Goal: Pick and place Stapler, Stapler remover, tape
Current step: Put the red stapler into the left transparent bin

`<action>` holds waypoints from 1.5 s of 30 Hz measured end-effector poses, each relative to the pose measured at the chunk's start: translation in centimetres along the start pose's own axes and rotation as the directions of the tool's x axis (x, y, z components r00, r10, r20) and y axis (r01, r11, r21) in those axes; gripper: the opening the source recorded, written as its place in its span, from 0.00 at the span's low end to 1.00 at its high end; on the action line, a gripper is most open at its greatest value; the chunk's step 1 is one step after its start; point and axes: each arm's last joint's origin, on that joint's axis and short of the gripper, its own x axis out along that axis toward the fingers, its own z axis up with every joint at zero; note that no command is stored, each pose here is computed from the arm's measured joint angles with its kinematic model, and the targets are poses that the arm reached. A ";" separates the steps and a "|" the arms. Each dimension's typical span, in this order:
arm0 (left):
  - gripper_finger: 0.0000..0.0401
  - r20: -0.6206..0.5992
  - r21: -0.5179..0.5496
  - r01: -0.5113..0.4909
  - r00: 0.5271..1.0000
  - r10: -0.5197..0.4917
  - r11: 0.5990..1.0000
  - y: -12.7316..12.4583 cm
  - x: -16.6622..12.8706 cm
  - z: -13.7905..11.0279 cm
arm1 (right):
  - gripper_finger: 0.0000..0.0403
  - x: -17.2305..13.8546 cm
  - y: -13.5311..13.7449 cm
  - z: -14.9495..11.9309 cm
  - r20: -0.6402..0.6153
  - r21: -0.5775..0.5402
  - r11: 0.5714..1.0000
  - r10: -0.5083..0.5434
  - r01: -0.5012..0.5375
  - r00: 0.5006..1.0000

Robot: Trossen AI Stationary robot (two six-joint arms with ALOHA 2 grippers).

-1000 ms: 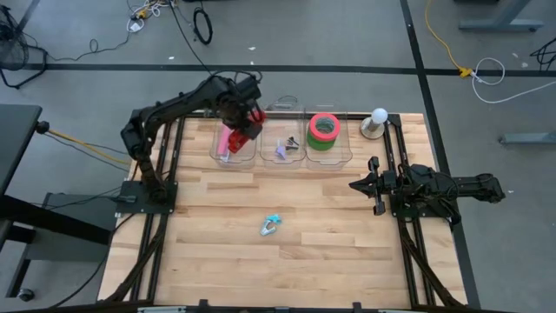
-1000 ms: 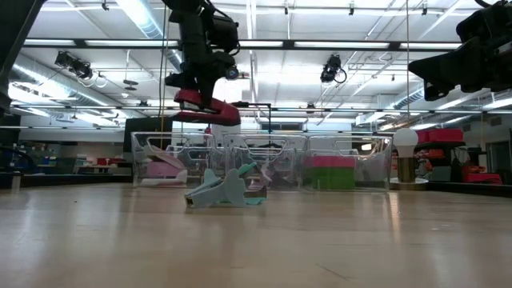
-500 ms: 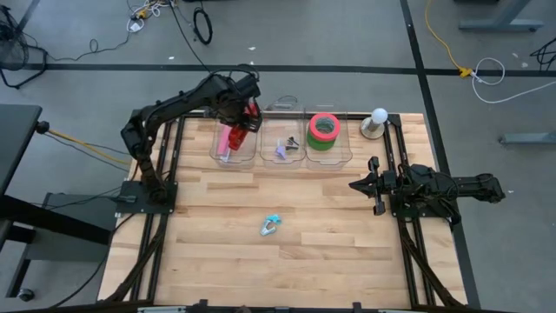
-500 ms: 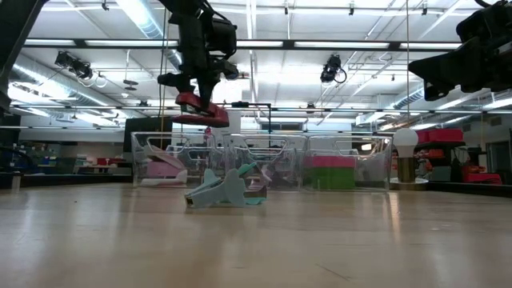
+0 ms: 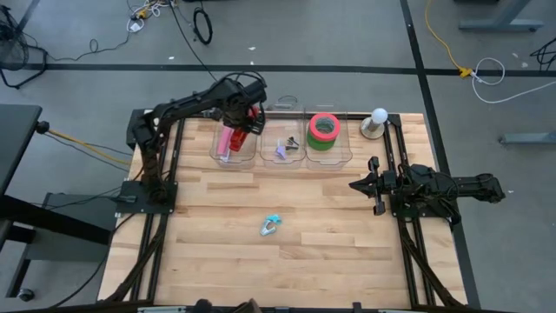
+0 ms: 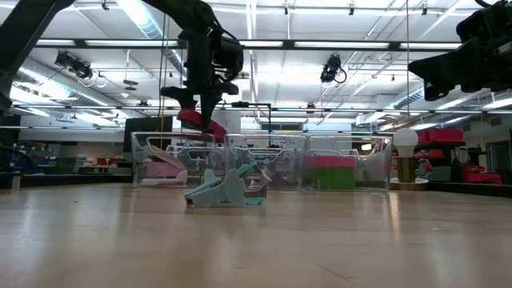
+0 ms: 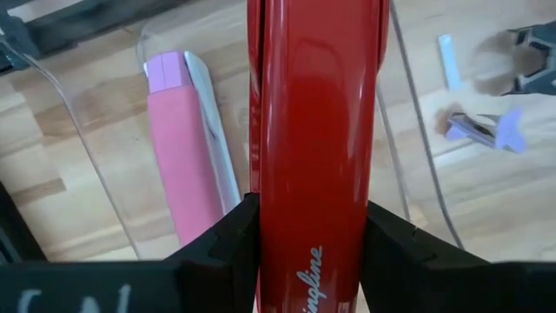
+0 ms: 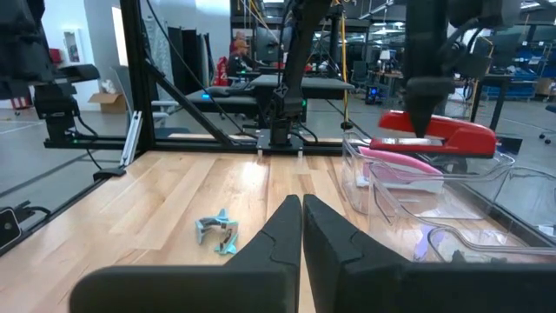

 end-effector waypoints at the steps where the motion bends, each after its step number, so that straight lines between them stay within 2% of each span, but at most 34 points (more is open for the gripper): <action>1: 0.38 -0.003 -0.001 -0.004 1.000 0.004 1.000 0.0 0.3 0.1 | 0.04 0.0 0.0 0.0 0.000 0.000 1.000 0.001 -0.001 1.000; 15: 0.39 -0.044 -0.042 -0.037 0.998 0.035 0.998 -0.7 2.9 0.8 | 0.04 0.0 0.0 0.0 0.000 0.000 1.000 0.000 0.000 1.000; 32: 0.39 -0.161 -0.048 -0.063 0.985 0.055 0.997 -1.2 7.0 1.4 | 0.04 0.0 0.0 0.0 0.000 0.000 1.000 0.000 0.000 1.000; 45: 0.39 -0.187 -0.070 -0.080 0.980 0.065 0.994 -0.9 7.8 1.6 | 0.04 0.0 0.0 0.0 0.000 0.000 1.000 0.000 0.000 1.000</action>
